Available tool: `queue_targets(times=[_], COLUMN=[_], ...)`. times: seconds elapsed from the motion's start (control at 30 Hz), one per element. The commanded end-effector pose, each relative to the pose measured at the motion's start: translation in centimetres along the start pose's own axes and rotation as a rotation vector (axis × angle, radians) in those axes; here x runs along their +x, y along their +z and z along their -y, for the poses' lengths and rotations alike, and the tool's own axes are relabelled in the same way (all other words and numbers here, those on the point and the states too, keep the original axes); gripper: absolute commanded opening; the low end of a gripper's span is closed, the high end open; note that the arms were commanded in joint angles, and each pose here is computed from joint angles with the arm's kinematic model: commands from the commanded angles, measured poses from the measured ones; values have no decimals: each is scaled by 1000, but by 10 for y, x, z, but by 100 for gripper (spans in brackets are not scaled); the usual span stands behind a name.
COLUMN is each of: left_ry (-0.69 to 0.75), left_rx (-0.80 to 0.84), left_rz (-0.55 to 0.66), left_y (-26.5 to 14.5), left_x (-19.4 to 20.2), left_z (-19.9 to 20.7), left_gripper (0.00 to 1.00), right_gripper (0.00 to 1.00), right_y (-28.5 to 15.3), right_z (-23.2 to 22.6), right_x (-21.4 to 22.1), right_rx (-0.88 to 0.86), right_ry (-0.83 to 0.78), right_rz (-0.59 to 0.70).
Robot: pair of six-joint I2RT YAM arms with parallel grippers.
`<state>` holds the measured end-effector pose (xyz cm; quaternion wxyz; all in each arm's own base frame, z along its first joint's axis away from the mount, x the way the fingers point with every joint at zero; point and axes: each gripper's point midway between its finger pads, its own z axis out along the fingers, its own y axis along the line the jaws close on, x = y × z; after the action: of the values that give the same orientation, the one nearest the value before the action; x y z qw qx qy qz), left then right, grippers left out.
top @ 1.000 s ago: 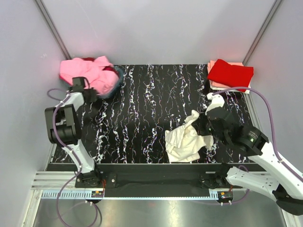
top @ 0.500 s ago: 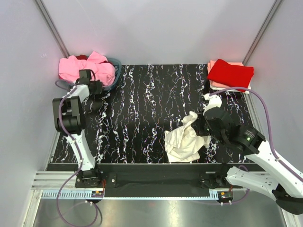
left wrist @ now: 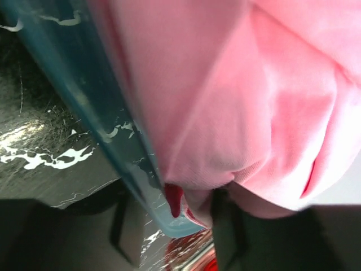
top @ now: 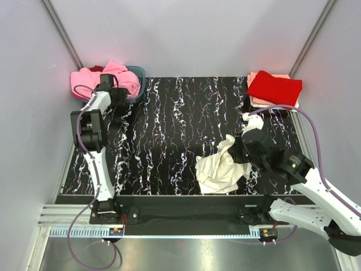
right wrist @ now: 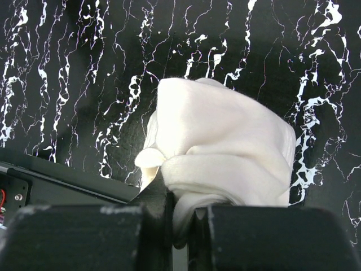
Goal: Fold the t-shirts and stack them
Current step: Move the tshirt to the center of the board
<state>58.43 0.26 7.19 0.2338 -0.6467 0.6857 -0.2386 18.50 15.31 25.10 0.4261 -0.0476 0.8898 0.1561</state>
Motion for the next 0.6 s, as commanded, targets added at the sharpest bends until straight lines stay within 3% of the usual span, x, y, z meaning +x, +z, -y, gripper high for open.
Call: queue_targets(times=[0.0, 0.07, 0.13, 0.33, 0.47, 0.5, 0.53, 0.57], left_ry=[63, 117, 154, 363, 595, 662, 717, 812], left_rx=[254, 314, 284, 250, 200, 203, 201, 212], left_rz=[74, 100, 102, 146, 196, 192, 190, 187], left_y=[-50, -90, -104, -179, -231, -238, -244, -257], left_x=[-20, -20, -17, -8, 24, 40, 51, 73], left_z=[70, 80, 63, 29, -1, -6, -14, -24], left_gripper=[52, 72, 79, 80, 79, 79, 78, 78], right_gripper=[0, 0, 4, 13, 27, 39, 92, 99], right_y=[-6, -2, -5, -16, -11, 7, 18, 31], right_z=[-7, -11, -13, 4, 25, 41, 52, 59], right_x=[-19, -23, -41, -117, -113, -86, -68, -48], right_rx=[-27, -25, -7, 231, 356, 409, 430, 431], right_ry=[46, 23, 7, -25, -7, -6, 42, 154], right_rz=[67, 68, 107, 271, 274, 217, 174, 125])
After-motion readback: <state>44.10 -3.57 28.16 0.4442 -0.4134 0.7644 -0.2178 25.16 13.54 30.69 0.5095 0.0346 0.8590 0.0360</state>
